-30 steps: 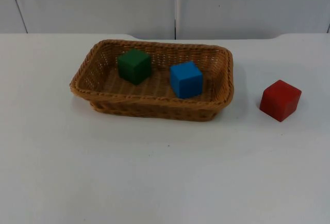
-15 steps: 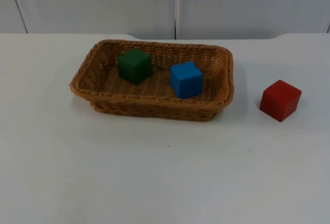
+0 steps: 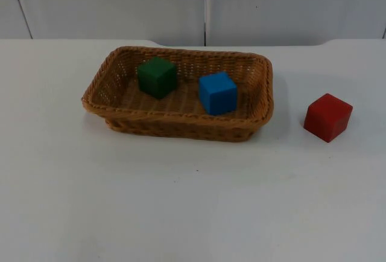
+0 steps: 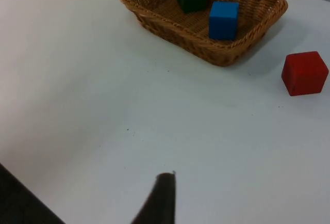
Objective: Pick up one cube with each hand and place exactly two cubes into the same basket, leaving the remaining cube outside.
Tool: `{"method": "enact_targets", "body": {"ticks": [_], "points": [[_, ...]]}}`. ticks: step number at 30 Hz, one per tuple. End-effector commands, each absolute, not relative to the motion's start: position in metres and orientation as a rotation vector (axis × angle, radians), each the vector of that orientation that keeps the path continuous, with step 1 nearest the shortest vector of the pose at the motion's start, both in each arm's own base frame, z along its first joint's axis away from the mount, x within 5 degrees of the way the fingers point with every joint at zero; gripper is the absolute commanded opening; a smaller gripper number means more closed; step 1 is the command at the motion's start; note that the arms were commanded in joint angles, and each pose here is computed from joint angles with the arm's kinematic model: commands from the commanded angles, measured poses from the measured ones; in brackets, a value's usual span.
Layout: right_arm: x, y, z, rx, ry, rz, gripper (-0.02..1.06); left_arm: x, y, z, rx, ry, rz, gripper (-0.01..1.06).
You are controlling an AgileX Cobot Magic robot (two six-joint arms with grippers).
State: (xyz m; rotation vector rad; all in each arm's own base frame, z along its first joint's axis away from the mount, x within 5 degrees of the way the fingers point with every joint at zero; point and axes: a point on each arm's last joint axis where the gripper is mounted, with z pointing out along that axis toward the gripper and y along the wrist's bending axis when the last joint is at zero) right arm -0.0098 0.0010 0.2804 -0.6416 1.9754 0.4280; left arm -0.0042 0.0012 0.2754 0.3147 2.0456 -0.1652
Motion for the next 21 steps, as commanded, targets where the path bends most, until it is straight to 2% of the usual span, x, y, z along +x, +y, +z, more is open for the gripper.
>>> {"method": "enact_targets", "body": {"ticks": [1, 3, 21], "points": [[-0.0096, 0.0013, 0.2797, -0.645, 1.971, 0.427, 0.94, -0.0045, 0.0013, 0.2741, 0.311, 2.047, -0.17, 1.05], [-0.0096, 0.0013, 0.2797, -0.645, 1.971, 0.427, 1.05, -0.0045, 0.0013, 0.2741, 0.311, 2.047, -0.17, 1.05], [-0.0096, 0.0013, 0.2797, -0.645, 1.971, 0.427, 1.05, -0.0045, 0.0013, 0.2741, 0.311, 2.047, -0.17, 1.05]]}}
